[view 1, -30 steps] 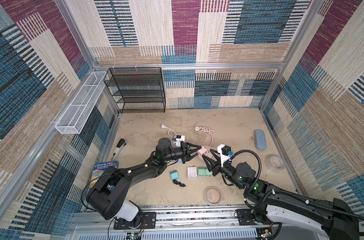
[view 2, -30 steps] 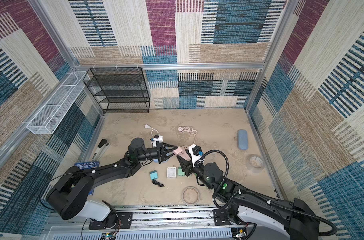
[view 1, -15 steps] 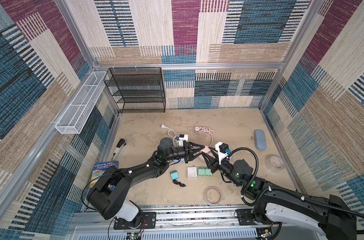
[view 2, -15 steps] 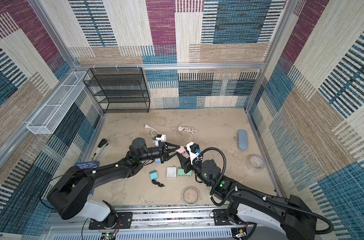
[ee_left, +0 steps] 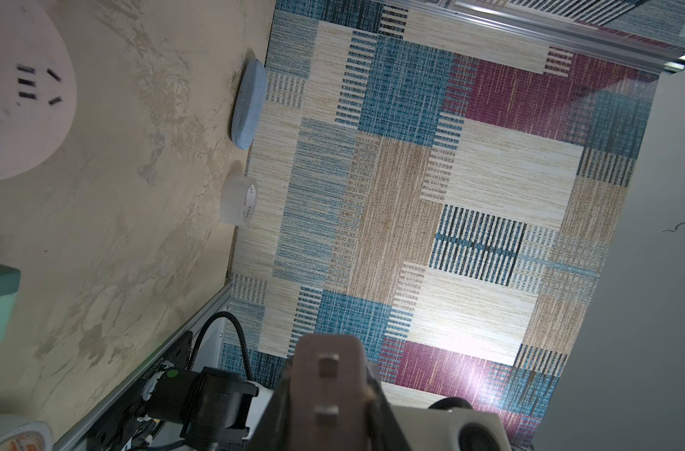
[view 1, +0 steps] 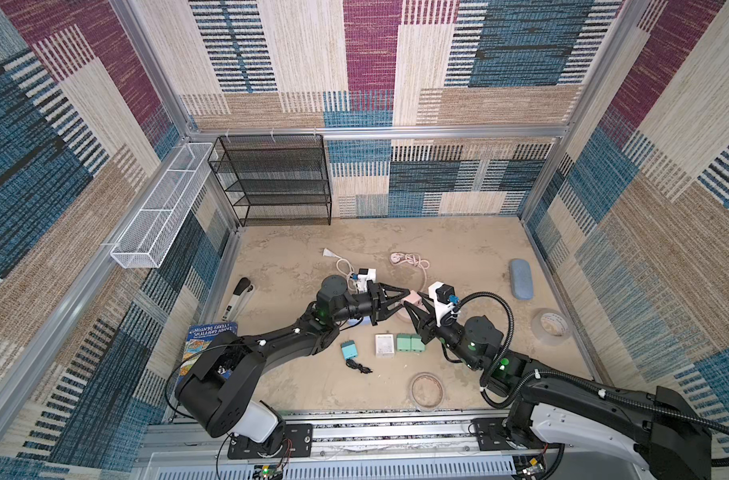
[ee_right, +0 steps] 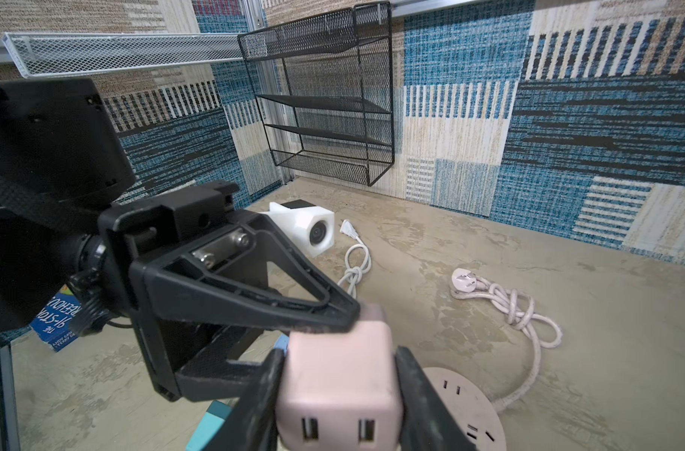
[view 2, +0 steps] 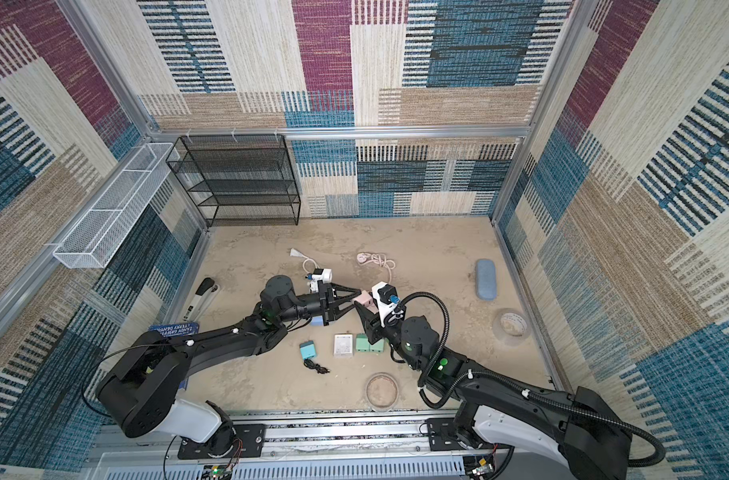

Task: Insert the plug
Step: 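Carry the mauve charger over the pink round power strip while the left arm withdraws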

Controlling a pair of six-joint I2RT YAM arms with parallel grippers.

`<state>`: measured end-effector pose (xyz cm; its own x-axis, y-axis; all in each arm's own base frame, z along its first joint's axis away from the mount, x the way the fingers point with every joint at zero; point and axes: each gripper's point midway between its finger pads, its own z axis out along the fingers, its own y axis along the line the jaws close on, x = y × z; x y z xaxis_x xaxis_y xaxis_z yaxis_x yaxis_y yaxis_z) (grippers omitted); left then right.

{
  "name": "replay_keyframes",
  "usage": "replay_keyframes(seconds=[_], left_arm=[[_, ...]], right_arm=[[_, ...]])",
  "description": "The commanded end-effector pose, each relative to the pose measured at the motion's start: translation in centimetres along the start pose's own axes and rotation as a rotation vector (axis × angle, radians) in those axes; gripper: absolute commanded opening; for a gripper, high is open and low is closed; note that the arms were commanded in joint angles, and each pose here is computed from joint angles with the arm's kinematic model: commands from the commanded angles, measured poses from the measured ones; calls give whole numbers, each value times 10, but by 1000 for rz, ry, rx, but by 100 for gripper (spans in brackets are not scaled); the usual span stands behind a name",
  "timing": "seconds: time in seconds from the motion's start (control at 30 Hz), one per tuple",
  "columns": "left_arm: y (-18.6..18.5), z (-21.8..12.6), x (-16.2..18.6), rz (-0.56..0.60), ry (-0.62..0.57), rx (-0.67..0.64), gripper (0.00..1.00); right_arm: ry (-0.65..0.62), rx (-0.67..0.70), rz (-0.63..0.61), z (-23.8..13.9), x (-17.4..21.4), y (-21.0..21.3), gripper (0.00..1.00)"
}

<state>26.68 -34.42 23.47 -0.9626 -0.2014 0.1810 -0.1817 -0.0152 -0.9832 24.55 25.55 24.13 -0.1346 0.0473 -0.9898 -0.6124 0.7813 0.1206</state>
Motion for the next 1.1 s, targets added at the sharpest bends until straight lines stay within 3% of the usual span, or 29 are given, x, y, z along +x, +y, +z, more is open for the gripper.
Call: replay_keyframes(seconds=[0.0,0.07,0.13,0.17,0.37,0.47,0.63,0.83,0.9,1.07], left_arm=[[-10,3,8,25,44,41,0],[-5,4,5,24,46,32,5],[1,5,-1,23,46,11,85],[4,4,-8,28,42,-7,100],[21,-34,-66,79,-82,-200,100],[13,-66,-87,220,-184,-377,100],[-12,-115,-100,555,-302,-725,100],[-19,-162,-98,738,-375,-987,100],[-15,-172,-91,766,-361,-1031,100],[-2,-168,-67,796,-277,-973,99]], right_arm=[[-16,-123,18,-1,-8,23,2],[-15,-124,29,-1,-10,23,0],[0,-128,46,-3,-8,23,0],[19,-128,58,-3,-6,22,0],[198,24,185,-7,19,-7,0],[291,102,261,-7,18,-23,0],[435,203,387,5,7,-47,0],[530,215,454,40,-11,-66,0],[567,218,455,53,-13,-72,0],[732,243,393,79,8,-84,0]])
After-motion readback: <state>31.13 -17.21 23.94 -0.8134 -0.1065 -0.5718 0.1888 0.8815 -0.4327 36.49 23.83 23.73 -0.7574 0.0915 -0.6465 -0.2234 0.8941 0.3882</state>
